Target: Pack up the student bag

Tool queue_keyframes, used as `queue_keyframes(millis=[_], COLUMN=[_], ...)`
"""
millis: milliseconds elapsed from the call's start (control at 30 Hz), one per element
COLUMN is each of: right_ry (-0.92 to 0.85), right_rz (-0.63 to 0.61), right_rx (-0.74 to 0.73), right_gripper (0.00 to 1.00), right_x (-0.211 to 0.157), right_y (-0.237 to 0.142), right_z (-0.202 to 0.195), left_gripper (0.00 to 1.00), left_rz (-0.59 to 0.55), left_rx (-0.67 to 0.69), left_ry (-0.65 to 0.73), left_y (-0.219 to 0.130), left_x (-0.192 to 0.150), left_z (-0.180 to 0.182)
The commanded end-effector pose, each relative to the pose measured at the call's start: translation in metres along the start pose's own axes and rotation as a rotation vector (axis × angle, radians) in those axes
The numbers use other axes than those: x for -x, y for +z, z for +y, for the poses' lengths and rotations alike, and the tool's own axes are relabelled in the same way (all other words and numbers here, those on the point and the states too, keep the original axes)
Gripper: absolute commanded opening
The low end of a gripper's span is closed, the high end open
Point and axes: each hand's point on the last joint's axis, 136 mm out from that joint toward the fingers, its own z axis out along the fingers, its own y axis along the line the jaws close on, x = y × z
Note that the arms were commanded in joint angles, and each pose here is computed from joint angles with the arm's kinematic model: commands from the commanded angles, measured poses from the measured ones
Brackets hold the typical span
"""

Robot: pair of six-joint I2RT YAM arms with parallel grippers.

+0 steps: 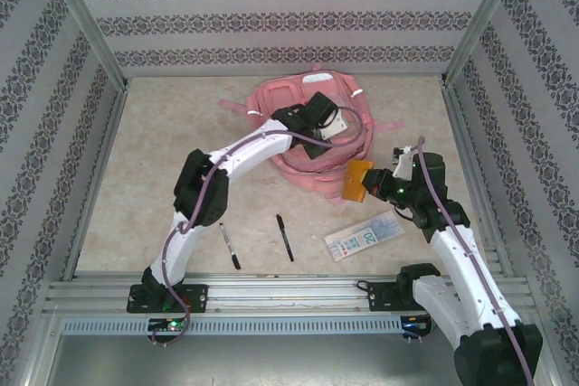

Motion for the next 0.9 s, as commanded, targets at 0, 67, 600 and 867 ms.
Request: queue_keyframes(millis=[0,67,600,867], right_ry=[0.112,0.157,0.619,0.670], right_rz=[0.128,0.185,-0.182,-0.422], right_rx=[0.175,0.218,0.197,0.207], right_gripper=[0.00,0.00,0.00,0.00], right_x=[-0.012,-0.012,0.110,0.163], right_y=[0.007,0.014,0.120,0.178], right_z=[0.028,0.035,0.007,0.007], left_gripper=[0.00,0.00,0.00,0.00], left_rz=[-0.259,-0.296,-0.441,-0.450], left_rx=[0.091,0.121,0.024,-0.067], left_ry=[-0.100,-0.103,-0.288,-0.366], left_y=[-0.085,-0.106,-0.154,-0.154], left_x=[0.066,0.078,0.118,0.121], left_z=[0.043,0.052,0.052,0.040])
